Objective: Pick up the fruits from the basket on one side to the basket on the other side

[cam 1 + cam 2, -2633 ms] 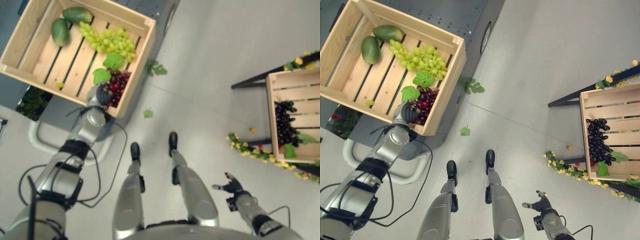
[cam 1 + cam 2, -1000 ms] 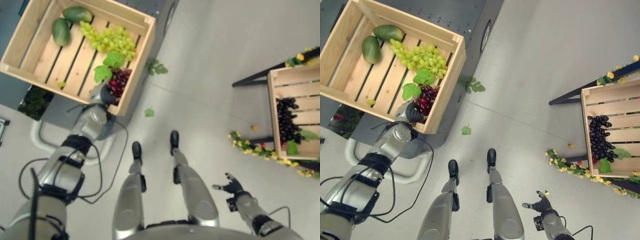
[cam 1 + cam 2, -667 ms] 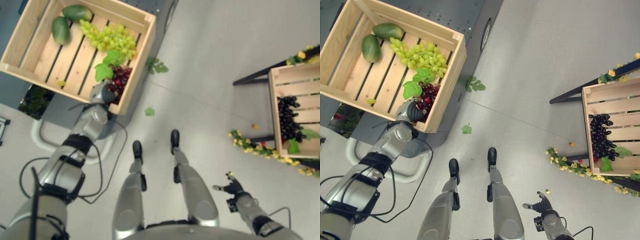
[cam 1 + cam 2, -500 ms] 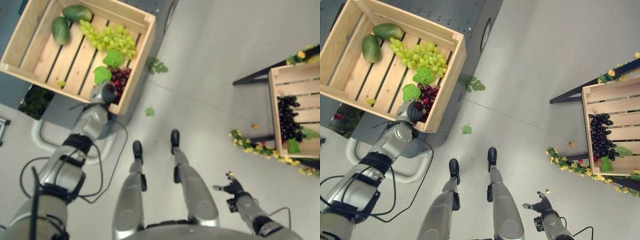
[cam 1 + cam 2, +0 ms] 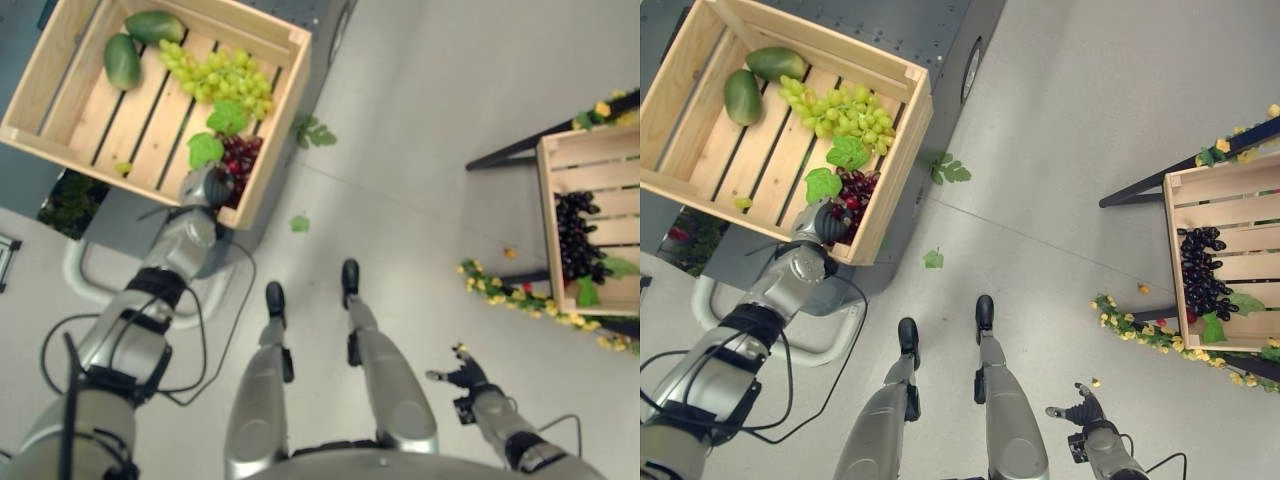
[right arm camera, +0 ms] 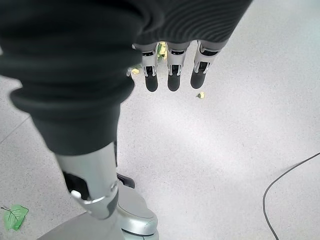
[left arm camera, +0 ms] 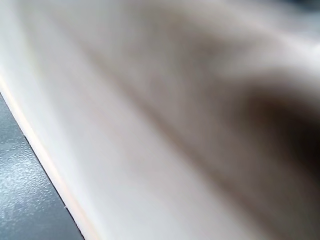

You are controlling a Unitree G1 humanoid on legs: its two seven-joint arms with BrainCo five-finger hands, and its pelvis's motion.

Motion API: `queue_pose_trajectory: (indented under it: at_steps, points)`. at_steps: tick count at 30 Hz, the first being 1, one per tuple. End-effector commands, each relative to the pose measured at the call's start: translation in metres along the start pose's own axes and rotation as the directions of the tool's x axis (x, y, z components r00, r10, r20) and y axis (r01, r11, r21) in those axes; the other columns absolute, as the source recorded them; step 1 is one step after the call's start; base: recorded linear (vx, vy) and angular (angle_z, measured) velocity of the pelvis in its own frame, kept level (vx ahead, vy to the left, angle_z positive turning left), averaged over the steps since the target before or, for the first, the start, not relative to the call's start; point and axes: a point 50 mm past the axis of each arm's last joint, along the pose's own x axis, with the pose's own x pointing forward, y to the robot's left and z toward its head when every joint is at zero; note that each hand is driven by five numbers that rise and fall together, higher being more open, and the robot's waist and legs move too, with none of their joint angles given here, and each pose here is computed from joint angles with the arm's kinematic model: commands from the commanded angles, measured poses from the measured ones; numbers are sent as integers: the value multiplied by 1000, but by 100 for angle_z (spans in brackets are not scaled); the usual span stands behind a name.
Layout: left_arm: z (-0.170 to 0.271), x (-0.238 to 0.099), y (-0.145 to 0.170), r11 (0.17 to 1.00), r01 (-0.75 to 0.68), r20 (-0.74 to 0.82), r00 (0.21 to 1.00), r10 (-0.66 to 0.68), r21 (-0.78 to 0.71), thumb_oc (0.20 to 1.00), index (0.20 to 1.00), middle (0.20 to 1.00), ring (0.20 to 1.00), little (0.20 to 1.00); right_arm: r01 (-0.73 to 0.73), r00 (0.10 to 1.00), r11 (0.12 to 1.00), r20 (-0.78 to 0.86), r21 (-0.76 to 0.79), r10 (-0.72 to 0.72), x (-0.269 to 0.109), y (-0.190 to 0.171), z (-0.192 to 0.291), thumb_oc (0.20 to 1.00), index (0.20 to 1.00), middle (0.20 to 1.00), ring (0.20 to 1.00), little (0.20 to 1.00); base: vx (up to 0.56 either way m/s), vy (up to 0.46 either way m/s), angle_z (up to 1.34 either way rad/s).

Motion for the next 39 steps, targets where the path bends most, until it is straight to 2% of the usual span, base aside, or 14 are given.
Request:
queue_pose_trajectory:
  at_steps: [1,4,7,8,14,16,17,23,27,34,39]
  points:
    - [1,-13,-51,982,149,-51,986,-156,-118,200,200,200,200,200,14,1000,1000,-22,-26,-15,-5,-7,-16,1000,1000,1000,1000,1000,0,0,0]
    - [1,-14,-50,977,141,-48,987,-150,-162,200,200,200,200,200,15,1000,1000,-23,-24,-16,-5,-7,-16,1000,1000,1000,1000,1000,0,0,0]
    - [-3,-18,-50,935,109,-61,989,-137,-337,200,200,200,200,200,16,999,1000,-35,-22,-16,-6,-8,-19,1000,1000,1000,1000,1000,0,0,0]
    - [-3,-18,-50,935,109,-61,989,-137,-337,200,200,200,200,200,15,999,1000,-35,-22,-16,-6,-8,-19,1000,1000,1000,1000,1000,0,0,0]
    - [-4,-22,-43,839,66,-48,993,-109,-540,200,200,200,200,200,18,999,1000,-39,-13,-18,-6,-9,-19,1000,1000,1000,1000,1000,0,0,0]
    - [-3,-23,-43,825,68,-42,993,-111,-561,200,200,200,200,200,17,999,1000,-39,-13,-18,-6,-9,-19,1000,1000,1000,1000,1000,0,0,0]
    - [-2,-24,-40,775,54,-31,995,-95,-629,200,200,200,200,200,17,999,1000,-38,-9,-18,-6,-9,-19,1000,1000,1000,1000,1000,0,0,0]
    - [5,-31,-28,621,28,13,1000,-28,-783,200,200,200,200,200,22,999,1000,-31,0,-22,-7,-11,-20,1000,1000,1000,1000,1000,0,0,0]
    - [10,-39,-21,524,50,59,998,2,-850,200,200,200,200,200,25,999,1000,-22,7,-25,-8,-13,-20,1000,1000,1000,1000,1000,0,0,0]
    - [12,-47,-13,467,85,110,994,26,-880,200,200,200,200,200,20,1000,1000,-10,10,-20,-8,-14,-17,1000,1000,1000,1000,1000,0,0,0]
    - [12,-50,-9,472,92,122,992,33,-877,200,200,200,200,200,11,1000,1000,-7,3,-11,-8,-13,-17,1000,1000,1000,1000,1000,0,0,0]
